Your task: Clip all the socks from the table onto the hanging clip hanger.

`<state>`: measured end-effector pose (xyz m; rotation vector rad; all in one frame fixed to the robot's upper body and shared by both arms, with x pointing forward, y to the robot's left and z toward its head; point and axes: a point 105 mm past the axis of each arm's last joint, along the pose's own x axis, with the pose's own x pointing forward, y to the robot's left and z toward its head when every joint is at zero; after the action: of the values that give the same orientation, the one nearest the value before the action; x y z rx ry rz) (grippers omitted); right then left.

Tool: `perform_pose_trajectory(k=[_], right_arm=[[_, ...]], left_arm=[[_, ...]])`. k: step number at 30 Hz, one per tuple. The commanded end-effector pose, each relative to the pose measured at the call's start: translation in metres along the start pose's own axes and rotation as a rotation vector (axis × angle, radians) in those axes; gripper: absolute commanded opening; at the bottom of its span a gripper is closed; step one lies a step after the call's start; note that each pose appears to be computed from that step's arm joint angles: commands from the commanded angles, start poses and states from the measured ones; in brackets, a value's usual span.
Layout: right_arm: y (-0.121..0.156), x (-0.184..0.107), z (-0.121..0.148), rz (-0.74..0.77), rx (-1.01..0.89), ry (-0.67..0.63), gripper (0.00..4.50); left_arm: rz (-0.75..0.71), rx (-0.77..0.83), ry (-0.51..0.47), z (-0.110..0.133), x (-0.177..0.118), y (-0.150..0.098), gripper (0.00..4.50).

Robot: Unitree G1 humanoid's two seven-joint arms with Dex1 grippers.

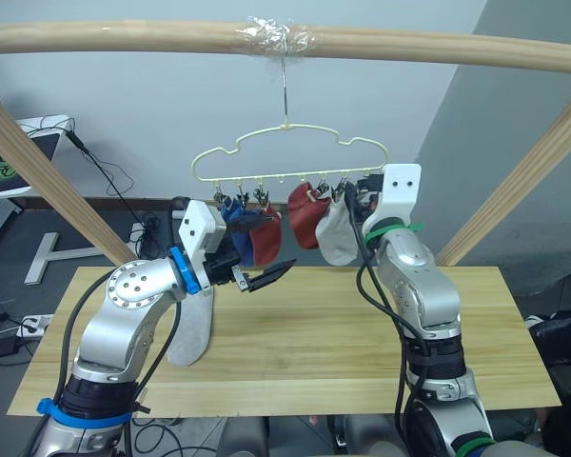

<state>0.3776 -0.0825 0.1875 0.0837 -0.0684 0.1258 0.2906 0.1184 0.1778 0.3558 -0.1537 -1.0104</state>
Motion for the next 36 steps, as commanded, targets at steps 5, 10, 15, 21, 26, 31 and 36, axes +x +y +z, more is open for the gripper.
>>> perform_pose_trajectory(k=[5,10,15,21,26,31,36], right_arm=[[0.003,0.002,0.015,0.001,0.034,-0.047,3.34],[0.007,0.003,0.017,0.017,0.061,-0.049,3.34],[0.011,0.004,0.018,0.032,0.093,-0.050,2.45],[0.014,0.003,0.021,0.051,0.102,-0.062,0.39],[0.016,0.003,0.023,0.064,0.108,-0.072,0.03],[0.015,0.003,0.023,0.070,0.100,-0.073,0.03],[0.014,0.002,0.024,0.072,0.095,-0.071,0.03]], left_arm=[[-0.004,0.030,-0.017,0.003,-0.001,-0.001,4.50],[-0.005,0.027,-0.013,-0.003,-0.003,-0.001,4.50],[-0.006,0.026,-0.009,-0.008,-0.006,0.000,4.50],[-0.006,0.027,-0.008,-0.012,-0.008,-0.001,4.50],[0.008,0.021,0.008,-0.019,-0.013,-0.003,4.50],[0.163,-0.058,0.225,-0.075,-0.051,0.002,4.50],[0.331,-0.195,0.395,-0.123,-0.090,0.013,4.50]])
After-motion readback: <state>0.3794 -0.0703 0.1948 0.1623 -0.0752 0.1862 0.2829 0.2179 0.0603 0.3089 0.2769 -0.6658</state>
